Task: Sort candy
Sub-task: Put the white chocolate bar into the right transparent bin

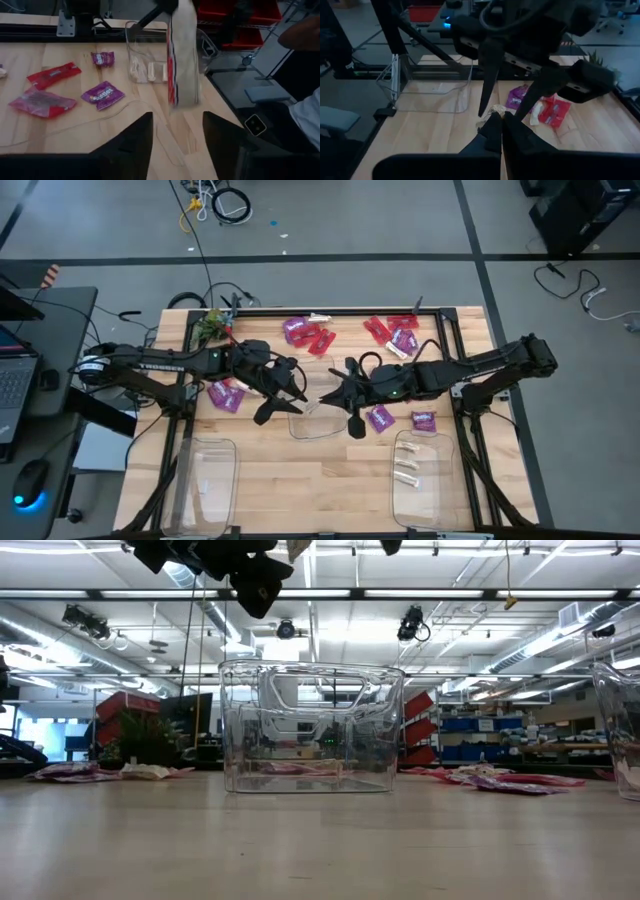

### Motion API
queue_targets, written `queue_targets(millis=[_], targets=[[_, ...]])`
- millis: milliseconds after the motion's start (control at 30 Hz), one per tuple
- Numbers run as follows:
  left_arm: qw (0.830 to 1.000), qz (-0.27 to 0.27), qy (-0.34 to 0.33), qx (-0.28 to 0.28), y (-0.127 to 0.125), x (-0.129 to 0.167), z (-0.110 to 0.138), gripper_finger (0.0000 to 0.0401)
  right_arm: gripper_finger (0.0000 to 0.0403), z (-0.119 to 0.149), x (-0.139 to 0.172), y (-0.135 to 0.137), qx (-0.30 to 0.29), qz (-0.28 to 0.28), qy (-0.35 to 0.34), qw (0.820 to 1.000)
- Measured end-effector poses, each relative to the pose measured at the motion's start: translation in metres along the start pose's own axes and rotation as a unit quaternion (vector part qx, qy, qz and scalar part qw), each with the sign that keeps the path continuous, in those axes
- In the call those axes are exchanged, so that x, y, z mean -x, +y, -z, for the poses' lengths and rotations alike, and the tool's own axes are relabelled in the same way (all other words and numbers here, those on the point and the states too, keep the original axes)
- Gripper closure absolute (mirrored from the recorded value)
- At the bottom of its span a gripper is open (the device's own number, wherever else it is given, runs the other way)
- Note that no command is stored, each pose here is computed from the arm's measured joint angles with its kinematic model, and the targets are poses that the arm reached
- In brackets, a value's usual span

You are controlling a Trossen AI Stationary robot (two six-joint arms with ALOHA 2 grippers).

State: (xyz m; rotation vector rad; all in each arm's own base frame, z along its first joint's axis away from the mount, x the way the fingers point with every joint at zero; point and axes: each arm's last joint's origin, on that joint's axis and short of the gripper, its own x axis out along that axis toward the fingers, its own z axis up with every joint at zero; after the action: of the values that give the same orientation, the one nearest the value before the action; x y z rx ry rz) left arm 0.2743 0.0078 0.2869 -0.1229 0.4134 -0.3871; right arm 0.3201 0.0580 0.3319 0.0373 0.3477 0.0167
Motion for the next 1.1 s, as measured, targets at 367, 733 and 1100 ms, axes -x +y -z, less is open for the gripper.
queue_targets(millis=[367, 733, 1100], targets=[[1.0, -0.012, 0.003, 0.0, 0.0, 0.001, 0.001, 0.0213, 0.0403, 0.015, 0.056, 0.006, -0.225, 0.045, 0.135, 0.964], [1.0, -0.012, 0.011, 0.004, 0.0, 0.001, 0.002, 0.0213, 0.0403, 0.048, 0.113, 0.021, -0.434, 0.089, 0.355, 0.823], [0.999, -0.027, 0.042, 0.018, 0.001, 0.001, 0.009, 0.0213, 0.0403, 0.081, 0.106, 0.051, -0.416, 0.143, 0.53, 0.725]])
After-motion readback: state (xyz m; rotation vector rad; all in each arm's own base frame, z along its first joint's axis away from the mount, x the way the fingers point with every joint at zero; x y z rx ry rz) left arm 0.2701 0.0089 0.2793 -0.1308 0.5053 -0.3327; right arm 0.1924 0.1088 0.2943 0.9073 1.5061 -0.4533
